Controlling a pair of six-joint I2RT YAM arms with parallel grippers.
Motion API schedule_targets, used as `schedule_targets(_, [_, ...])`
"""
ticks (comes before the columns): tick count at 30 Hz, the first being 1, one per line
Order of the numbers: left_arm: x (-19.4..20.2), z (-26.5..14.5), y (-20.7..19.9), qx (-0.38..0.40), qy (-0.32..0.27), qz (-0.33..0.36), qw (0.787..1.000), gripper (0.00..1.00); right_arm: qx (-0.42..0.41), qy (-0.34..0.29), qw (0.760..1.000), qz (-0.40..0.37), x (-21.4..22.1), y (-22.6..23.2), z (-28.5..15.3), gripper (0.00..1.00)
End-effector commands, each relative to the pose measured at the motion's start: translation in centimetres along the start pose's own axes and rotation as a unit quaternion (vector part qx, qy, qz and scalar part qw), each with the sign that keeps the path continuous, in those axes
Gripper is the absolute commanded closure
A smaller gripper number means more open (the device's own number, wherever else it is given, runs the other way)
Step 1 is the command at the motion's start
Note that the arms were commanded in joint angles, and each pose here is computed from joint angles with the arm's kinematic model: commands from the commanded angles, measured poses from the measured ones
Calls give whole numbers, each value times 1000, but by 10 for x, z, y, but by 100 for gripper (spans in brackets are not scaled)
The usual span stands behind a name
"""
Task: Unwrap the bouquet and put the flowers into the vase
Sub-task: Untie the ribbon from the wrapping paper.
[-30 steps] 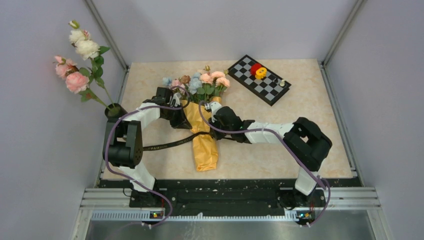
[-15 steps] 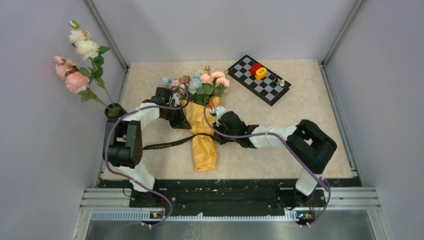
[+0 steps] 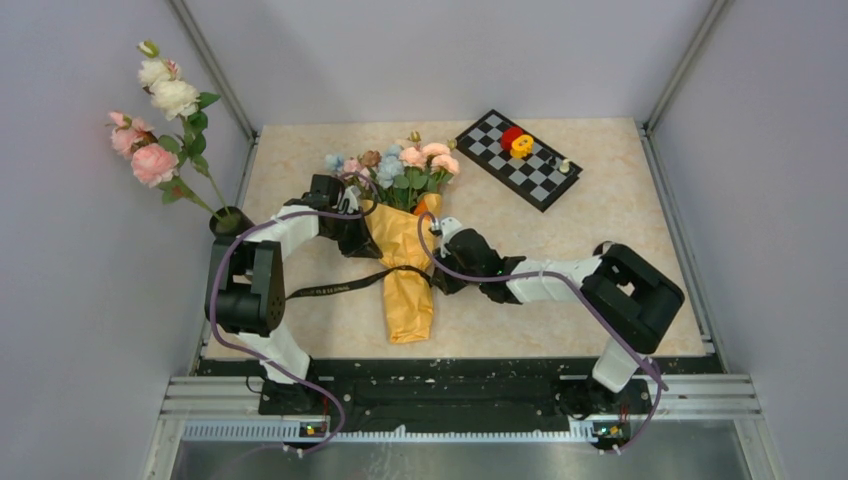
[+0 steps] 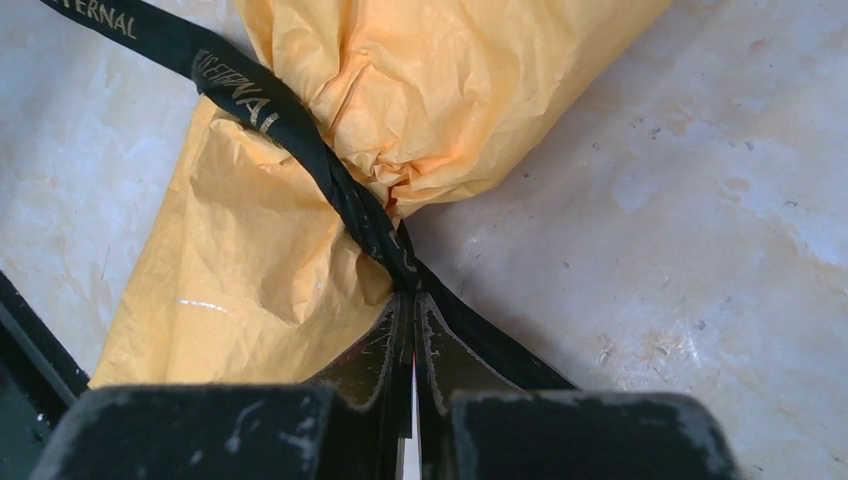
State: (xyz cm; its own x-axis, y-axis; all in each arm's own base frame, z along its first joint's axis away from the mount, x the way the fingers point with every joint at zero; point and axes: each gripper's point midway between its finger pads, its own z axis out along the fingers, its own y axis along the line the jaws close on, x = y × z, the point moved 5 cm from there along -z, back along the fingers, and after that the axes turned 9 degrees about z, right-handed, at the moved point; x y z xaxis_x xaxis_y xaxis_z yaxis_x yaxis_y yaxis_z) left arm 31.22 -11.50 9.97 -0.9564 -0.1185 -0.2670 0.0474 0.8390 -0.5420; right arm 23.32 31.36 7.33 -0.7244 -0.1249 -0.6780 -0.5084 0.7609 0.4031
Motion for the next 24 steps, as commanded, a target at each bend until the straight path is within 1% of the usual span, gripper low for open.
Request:
schedule_targets(1, [-14, -16, -6, -3, -34, 21, 999, 100, -18, -52, 998, 7, -26, 11, -17, 100])
schedule_targets(3, [-14, -15, -5, -6, -32, 23, 999, 100, -19, -58, 998, 5, -29, 12, -21, 94])
schedule_targets(7, [-14, -14, -3, -14, -28, 25, 999, 100, -21, -66, 998, -1, -33, 13, -29, 79])
schedule_targets(15, [-17, -21, -7, -12, -35, 34, 999, 100, -21, -72, 997, -6, -49, 20, -37, 60])
schedule_targets(20, [-18, -26, -10, -9, -40, 40, 998, 100, -16, -80, 997, -5, -63, 20, -42, 53])
schedule_targets(24, [-18, -31, -12, -12, -48, 48, 998, 90, -19, -79, 997, -7, -73, 19, -46, 48])
